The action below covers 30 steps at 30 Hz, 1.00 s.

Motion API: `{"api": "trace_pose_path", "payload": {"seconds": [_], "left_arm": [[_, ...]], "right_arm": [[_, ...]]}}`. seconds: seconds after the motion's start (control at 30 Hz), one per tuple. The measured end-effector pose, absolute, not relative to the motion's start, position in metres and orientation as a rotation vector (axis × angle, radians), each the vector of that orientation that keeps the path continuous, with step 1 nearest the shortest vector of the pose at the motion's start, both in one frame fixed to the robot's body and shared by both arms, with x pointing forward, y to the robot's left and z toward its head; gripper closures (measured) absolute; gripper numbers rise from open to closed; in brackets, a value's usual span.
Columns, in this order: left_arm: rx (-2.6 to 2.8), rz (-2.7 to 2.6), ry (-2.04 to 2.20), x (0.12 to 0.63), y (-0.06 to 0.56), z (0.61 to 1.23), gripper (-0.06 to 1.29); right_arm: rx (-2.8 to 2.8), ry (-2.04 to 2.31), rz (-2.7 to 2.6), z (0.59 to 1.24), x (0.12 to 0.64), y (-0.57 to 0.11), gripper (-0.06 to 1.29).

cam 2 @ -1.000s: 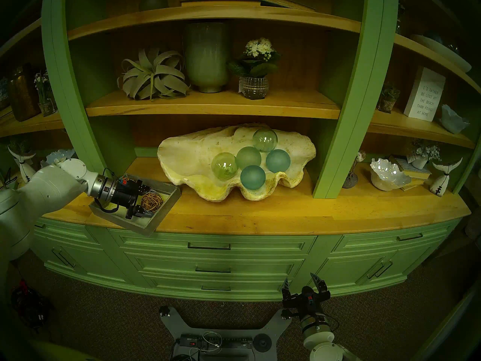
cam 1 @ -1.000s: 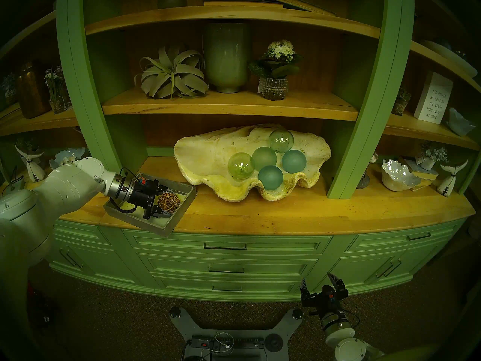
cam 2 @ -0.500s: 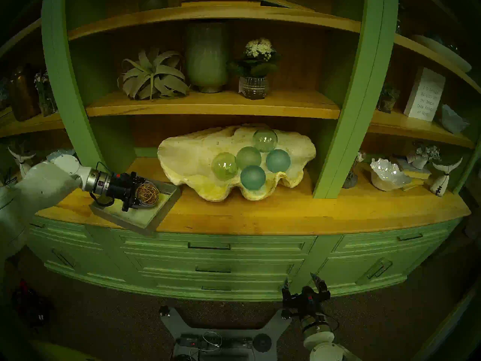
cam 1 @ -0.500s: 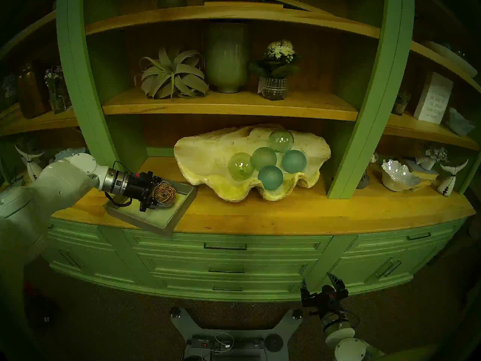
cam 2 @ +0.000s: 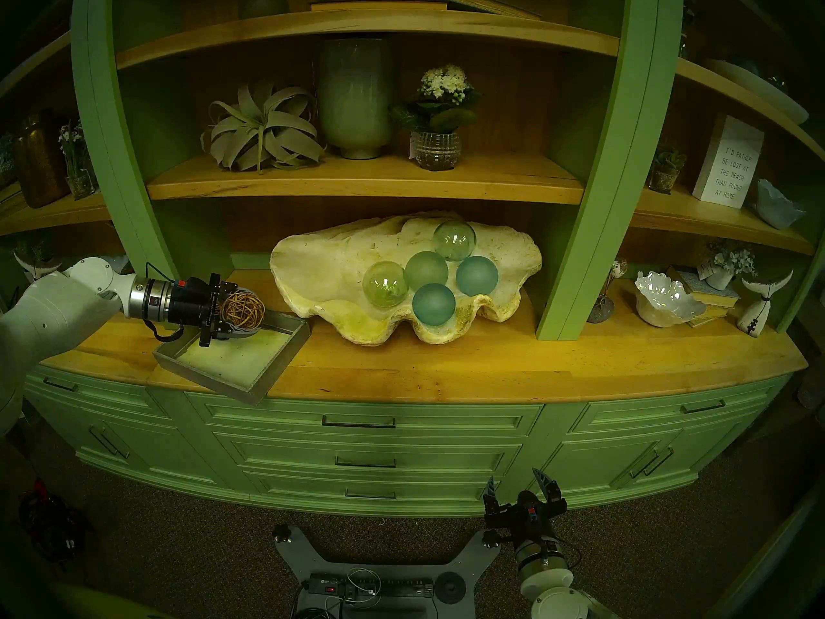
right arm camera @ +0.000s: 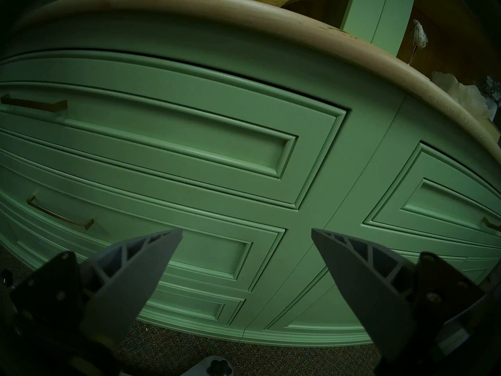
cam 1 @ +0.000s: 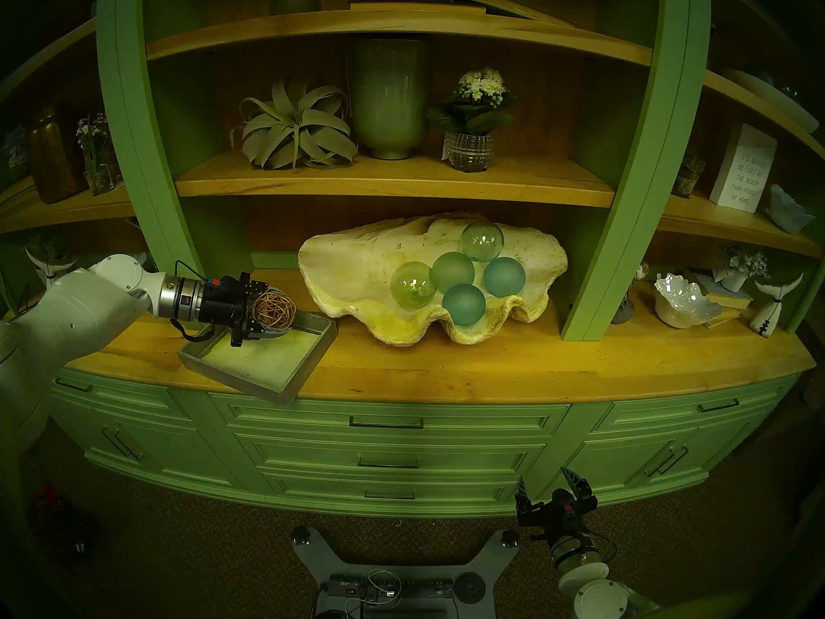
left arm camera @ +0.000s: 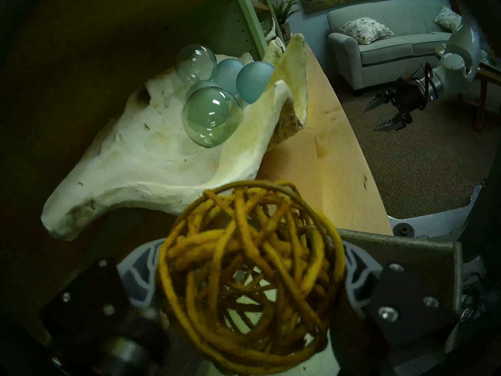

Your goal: Put wooden balls into bowl

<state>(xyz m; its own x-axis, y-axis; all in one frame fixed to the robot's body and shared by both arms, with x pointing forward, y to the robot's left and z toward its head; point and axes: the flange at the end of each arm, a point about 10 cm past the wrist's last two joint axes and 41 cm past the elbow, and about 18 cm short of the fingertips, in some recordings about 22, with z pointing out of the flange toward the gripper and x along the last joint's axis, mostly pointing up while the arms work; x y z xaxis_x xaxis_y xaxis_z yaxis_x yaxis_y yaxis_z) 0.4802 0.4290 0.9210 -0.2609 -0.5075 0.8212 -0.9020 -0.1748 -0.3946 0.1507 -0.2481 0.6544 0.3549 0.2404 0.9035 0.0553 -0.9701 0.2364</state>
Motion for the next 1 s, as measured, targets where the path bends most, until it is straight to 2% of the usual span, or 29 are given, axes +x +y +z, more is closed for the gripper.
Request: {"api": "trace_pose_path", "payload": {"seconds": [0.5,1.0], "left_arm": [[1.551,1.464,-1.505,0.452,0.429,0.964,0.45],[1.71,1.493,-1.378,0.473,0.395,0.968,0.45]], "right_arm": [[2.445,0.269,1.678,0.655,0.151,-0.248,-0.01],[2.444,0.269,1.681,0.656,0.152,-0.248,-0.01]]}}
